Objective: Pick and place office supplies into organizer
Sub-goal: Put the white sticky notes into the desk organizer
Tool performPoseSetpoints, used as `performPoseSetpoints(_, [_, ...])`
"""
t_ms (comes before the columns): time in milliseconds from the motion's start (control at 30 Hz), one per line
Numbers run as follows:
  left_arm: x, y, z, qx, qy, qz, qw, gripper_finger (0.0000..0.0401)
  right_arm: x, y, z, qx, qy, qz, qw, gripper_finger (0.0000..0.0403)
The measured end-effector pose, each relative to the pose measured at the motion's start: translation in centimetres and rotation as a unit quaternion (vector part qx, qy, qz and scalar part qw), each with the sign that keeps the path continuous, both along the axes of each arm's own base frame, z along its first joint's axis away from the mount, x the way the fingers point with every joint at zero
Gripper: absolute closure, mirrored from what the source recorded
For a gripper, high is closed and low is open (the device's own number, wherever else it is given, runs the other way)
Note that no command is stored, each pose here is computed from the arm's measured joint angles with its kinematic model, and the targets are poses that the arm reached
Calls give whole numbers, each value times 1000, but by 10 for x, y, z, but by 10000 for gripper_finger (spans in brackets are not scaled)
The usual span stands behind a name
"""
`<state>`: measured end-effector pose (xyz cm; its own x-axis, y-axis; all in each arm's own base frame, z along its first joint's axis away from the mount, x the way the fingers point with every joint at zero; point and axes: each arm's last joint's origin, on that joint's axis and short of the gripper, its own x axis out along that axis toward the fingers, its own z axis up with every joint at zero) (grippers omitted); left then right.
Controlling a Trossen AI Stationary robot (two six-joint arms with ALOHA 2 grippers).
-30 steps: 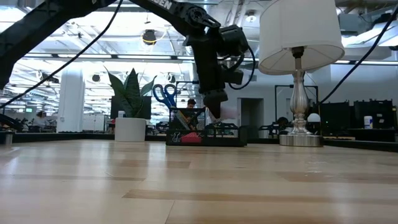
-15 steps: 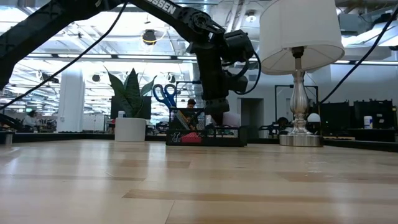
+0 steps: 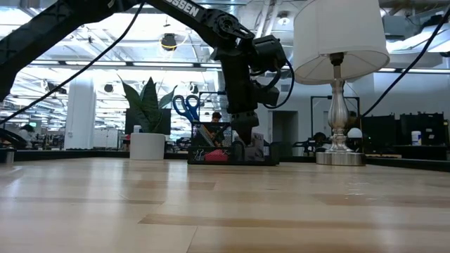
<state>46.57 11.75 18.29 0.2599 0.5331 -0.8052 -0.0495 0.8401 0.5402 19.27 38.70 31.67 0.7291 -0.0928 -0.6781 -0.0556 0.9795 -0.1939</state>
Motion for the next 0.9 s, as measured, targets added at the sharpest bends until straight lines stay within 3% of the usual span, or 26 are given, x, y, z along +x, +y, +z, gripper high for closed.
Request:
performPoseSetpoints(533, [2,-18,1,72,32,-3,997,217,0,0,0,1,-1,0,1000,285])
performPoseSetpoints(900, [10,-57,10,75,32,-50,995,217,0,1,0,3,-1,0,1000,285])
